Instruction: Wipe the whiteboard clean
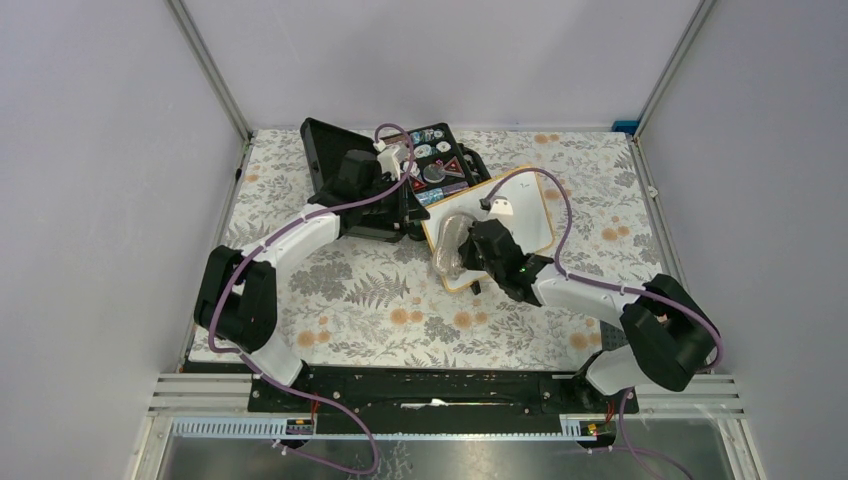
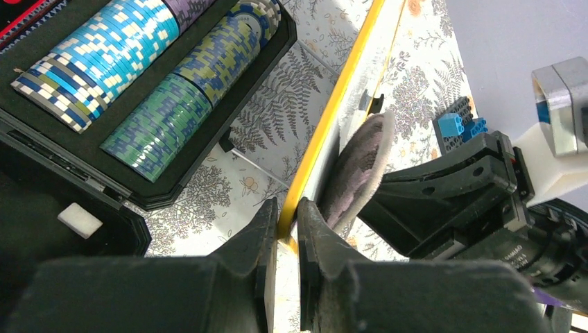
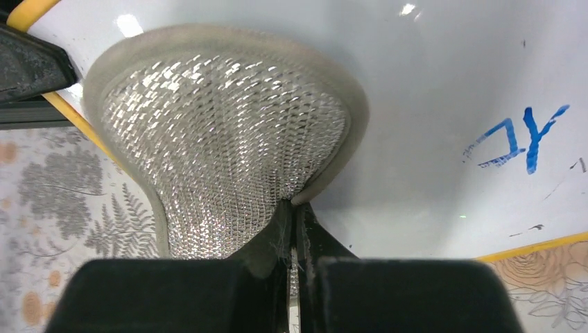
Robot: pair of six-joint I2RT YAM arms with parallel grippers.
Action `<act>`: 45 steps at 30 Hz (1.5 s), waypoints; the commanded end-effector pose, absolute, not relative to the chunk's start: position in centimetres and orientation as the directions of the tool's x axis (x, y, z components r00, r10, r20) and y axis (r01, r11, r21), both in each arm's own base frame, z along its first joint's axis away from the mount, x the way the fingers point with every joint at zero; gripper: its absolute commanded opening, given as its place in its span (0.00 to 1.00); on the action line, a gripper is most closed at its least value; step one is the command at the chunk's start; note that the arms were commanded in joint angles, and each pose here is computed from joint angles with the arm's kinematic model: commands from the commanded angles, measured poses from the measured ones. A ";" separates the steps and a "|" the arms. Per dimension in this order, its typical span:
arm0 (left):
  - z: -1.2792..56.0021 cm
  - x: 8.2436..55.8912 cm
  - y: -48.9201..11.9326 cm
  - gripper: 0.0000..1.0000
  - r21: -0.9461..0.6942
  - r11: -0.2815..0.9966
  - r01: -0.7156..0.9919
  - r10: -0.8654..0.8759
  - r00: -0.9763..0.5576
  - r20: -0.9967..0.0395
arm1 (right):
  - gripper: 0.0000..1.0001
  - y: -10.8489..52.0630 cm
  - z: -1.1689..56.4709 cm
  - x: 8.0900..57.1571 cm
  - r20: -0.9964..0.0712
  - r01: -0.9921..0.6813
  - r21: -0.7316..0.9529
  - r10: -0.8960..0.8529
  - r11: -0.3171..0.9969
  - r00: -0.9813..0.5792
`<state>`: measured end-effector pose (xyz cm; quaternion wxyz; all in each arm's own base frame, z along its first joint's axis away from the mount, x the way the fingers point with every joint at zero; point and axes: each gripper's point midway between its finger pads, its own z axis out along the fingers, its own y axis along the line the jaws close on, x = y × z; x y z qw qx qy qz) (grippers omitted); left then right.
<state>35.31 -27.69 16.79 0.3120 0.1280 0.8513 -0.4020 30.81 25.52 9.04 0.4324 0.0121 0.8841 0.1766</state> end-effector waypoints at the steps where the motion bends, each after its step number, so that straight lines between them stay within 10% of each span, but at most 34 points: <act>1: 17.8 34.2 -29.1 0.00 -0.629 0.600 0.494 -0.014 -0.779 -0.626 | 0.00 21.1 3.0 28.3 -0.675 -0.024 0.296 0.191 0.955 -0.713; 21: 17.4 34.4 -28.9 0.00 -0.617 0.615 0.491 -0.013 -0.777 -0.630 | 0.00 29.2 12.3 31.9 -0.762 -0.219 0.399 0.189 0.890 -0.619; 34: 18.0 34.2 -29.1 0.00 -0.625 0.602 0.497 -0.013 -0.776 -0.630 | 0.00 17.7 1.1 27.3 -0.640 0.047 0.286 0.227 0.957 -0.734; 45: 17.6 34.3 -29.0 0.00 -0.624 0.606 0.493 -0.014 -0.778 -0.628 | 0.00 22.4 7.8 30.7 -0.706 -0.082 0.398 0.248 0.914 -0.664</act>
